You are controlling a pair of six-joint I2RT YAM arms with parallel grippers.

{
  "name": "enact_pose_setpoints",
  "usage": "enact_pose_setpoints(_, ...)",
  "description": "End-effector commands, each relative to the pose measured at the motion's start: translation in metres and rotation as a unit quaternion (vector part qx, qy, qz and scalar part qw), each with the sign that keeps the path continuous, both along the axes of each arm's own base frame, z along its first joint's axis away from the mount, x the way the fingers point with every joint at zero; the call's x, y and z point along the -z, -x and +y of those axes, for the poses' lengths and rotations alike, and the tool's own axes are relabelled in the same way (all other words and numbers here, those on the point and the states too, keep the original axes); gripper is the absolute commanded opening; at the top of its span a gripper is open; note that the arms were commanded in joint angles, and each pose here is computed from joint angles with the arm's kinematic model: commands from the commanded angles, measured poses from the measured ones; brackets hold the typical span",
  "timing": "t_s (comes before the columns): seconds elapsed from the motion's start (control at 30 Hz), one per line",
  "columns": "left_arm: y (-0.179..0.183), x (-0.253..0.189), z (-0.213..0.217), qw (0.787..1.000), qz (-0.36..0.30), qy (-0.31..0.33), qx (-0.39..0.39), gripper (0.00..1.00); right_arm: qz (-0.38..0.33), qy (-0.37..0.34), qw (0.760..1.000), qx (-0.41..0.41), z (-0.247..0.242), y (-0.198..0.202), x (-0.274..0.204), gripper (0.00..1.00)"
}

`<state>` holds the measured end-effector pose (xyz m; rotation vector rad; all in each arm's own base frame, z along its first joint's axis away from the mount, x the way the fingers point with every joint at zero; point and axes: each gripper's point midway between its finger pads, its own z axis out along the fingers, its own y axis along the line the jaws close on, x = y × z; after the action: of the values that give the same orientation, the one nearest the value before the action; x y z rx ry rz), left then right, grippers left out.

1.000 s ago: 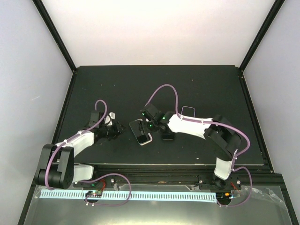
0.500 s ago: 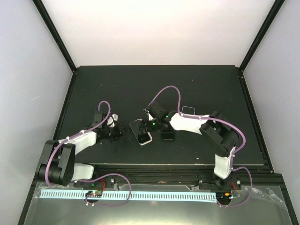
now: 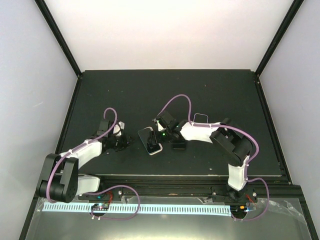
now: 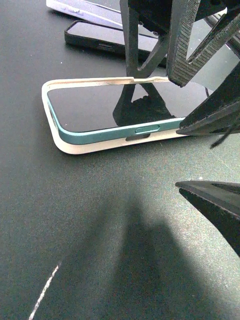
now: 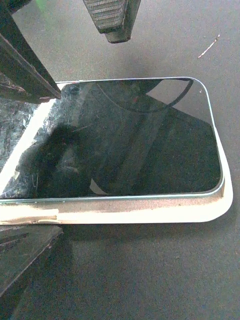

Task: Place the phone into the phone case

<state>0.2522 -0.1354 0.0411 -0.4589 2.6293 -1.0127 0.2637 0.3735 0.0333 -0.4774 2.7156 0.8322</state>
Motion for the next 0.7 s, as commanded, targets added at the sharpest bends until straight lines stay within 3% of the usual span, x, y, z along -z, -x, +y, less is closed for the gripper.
enact_pose_setpoints(0.0,-0.006,-0.012,0.002,1.0,-0.023,-0.017,0.009,0.27,0.016,-0.031,0.999,-0.003,0.007,0.005,-0.001,0.66)
enact_pose_setpoints(0.53,0.001,-0.009,0.001,0.999,-0.019,-0.022,0.026,0.29,0.076,-0.126,0.989,-0.004,0.023,0.042,-0.017,0.57)
enact_pose_setpoints(0.67,0.002,-0.005,0.002,0.999,-0.016,-0.025,0.025,0.29,0.074,-0.121,0.99,-0.001,0.02,0.042,-0.012,0.55)
